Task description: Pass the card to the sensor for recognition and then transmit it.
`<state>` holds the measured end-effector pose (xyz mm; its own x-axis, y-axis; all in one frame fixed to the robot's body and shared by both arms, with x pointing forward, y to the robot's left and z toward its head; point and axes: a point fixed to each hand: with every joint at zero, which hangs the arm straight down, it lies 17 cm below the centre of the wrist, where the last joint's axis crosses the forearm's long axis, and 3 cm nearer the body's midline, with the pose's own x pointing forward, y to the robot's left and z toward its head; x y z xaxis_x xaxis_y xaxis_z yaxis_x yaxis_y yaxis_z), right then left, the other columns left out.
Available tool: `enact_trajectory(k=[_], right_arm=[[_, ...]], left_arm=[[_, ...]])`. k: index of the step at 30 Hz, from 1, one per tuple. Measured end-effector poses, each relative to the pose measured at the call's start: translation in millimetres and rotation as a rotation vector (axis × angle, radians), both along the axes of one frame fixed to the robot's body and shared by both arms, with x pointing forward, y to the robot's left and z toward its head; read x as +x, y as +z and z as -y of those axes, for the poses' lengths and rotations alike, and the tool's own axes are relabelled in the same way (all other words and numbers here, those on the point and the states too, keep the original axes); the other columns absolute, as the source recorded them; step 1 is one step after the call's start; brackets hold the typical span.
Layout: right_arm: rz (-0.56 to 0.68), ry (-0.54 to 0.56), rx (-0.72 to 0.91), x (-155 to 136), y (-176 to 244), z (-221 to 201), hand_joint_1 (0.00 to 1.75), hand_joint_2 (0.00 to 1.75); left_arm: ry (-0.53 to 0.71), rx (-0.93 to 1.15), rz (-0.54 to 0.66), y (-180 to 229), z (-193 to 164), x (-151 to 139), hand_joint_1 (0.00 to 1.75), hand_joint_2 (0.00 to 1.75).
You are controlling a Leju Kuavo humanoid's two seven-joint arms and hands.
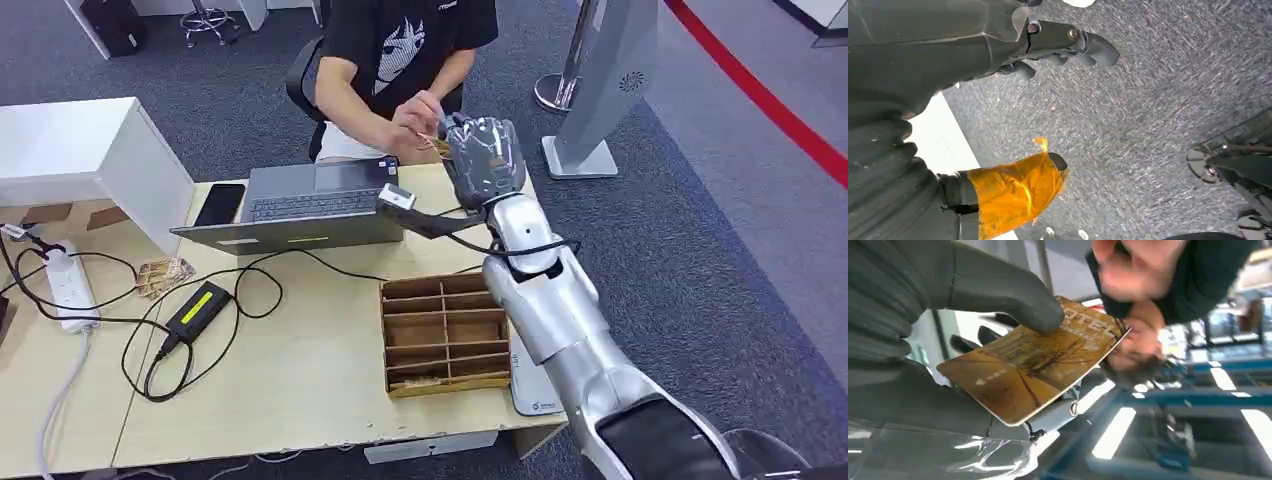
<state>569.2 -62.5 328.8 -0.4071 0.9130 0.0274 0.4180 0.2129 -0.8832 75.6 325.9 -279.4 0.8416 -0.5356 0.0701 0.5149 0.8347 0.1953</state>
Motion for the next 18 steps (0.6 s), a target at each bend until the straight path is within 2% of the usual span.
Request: enact_trajectory(k=[5,10,18], right_arm=[[0.015,0.08,0.062,-14,8,-10,1.75,1.75],[0.039,0.173,0.159,-49,13,-12,1.75,1.75],[-0.021,0.235,0.142,-91,-31,20,1.75,1.75]], left_arm=[[0.026,-0.001,0.002,0,0,-1,0.0,1.75],[0.088,-0.001,0.006,-1,-1,-4,0.0,1.75],[0.216,0.001,-0.009,-2,-4,-16,0.0,1.75]])
